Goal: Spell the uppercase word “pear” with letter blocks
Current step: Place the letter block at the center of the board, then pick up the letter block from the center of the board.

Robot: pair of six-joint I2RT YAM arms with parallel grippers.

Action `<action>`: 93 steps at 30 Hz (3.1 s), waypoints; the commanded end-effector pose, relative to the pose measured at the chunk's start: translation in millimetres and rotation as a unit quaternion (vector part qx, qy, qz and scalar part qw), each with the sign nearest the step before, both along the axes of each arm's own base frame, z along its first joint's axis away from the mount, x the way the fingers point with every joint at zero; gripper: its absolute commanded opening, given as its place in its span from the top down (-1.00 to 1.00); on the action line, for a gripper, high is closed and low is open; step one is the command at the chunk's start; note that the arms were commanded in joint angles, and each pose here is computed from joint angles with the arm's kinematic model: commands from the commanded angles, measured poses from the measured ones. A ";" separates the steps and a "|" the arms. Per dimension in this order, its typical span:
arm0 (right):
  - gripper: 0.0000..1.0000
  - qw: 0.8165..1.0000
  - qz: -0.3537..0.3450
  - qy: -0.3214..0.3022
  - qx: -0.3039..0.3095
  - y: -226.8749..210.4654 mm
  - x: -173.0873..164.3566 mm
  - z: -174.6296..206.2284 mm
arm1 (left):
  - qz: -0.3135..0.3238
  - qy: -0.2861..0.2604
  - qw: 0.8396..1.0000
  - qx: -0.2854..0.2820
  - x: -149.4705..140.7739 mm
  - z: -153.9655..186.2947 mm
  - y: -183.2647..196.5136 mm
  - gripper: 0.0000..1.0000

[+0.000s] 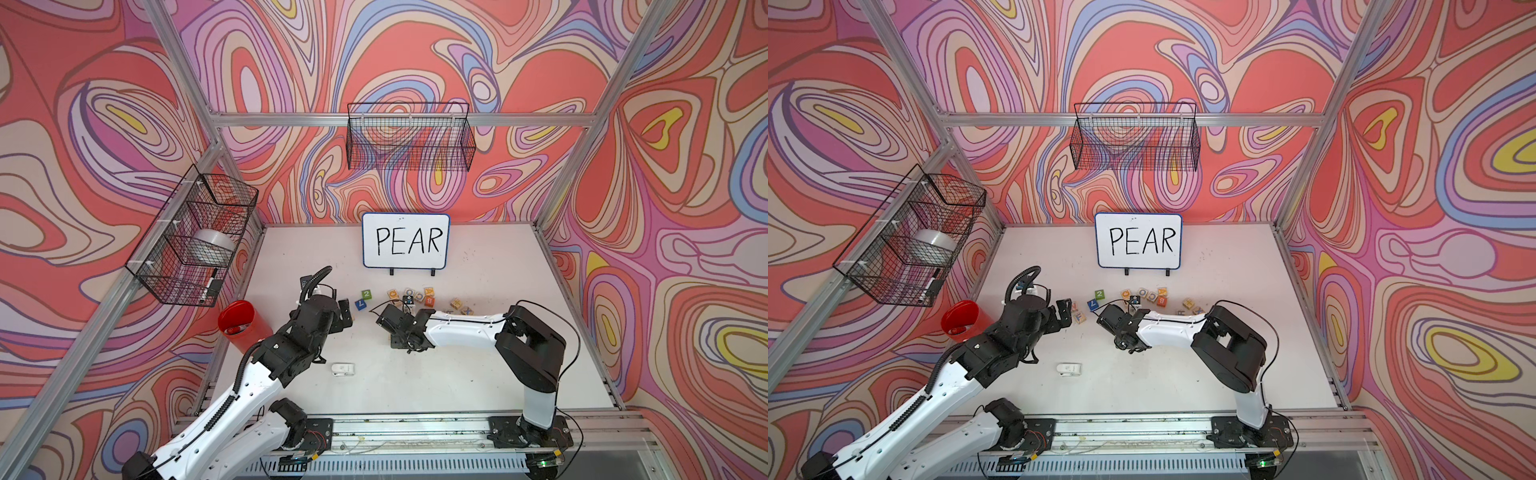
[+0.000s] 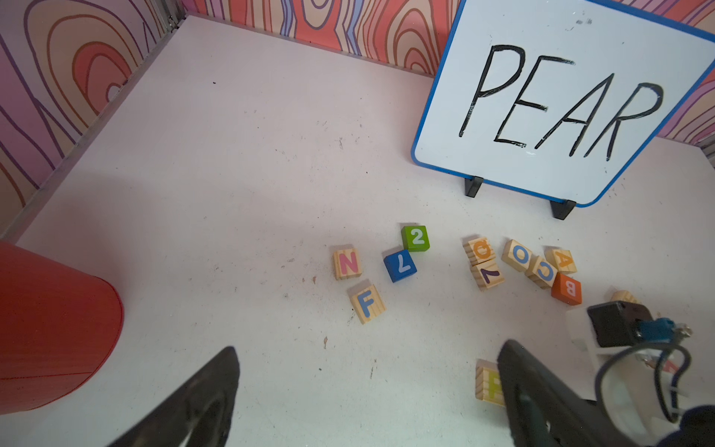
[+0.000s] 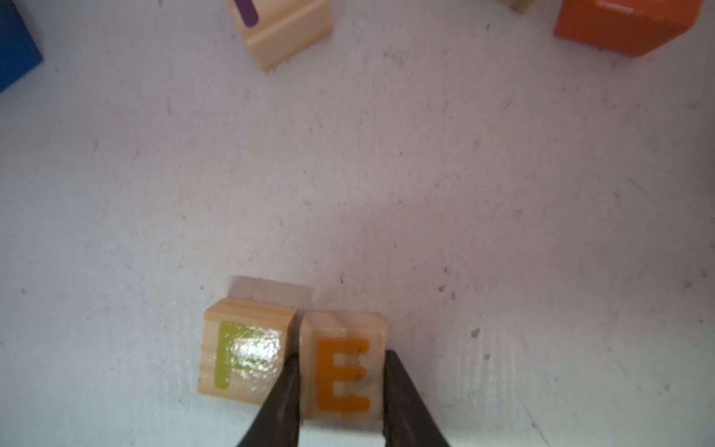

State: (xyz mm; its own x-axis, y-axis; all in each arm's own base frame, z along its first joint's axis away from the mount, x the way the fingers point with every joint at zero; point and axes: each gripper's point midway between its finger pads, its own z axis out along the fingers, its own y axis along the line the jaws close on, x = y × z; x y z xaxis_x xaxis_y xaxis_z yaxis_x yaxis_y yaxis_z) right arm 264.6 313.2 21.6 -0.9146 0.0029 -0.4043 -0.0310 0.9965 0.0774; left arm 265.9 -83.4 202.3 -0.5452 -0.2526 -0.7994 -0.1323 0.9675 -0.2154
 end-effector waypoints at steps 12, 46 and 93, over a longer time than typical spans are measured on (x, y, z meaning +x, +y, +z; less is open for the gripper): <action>0.28 1.000 0.009 -0.006 -0.014 9.7 6.8 -0.7 | 0.015 0.009 1.000 0.012 -4.6 -6.8 9.0 -1.00; 0.01 0.999 -0.002 -0.041 0.026 10.6 11.7 42.5 | 0.016 0.010 1.000 0.015 -2.6 -7.7 8.4 -1.00; -0.30 0.985 -0.142 -0.091 0.028 -107.0 112.8 68.4 | -0.078 0.031 0.996 0.015 46.8 -22.9 -54.1 -1.00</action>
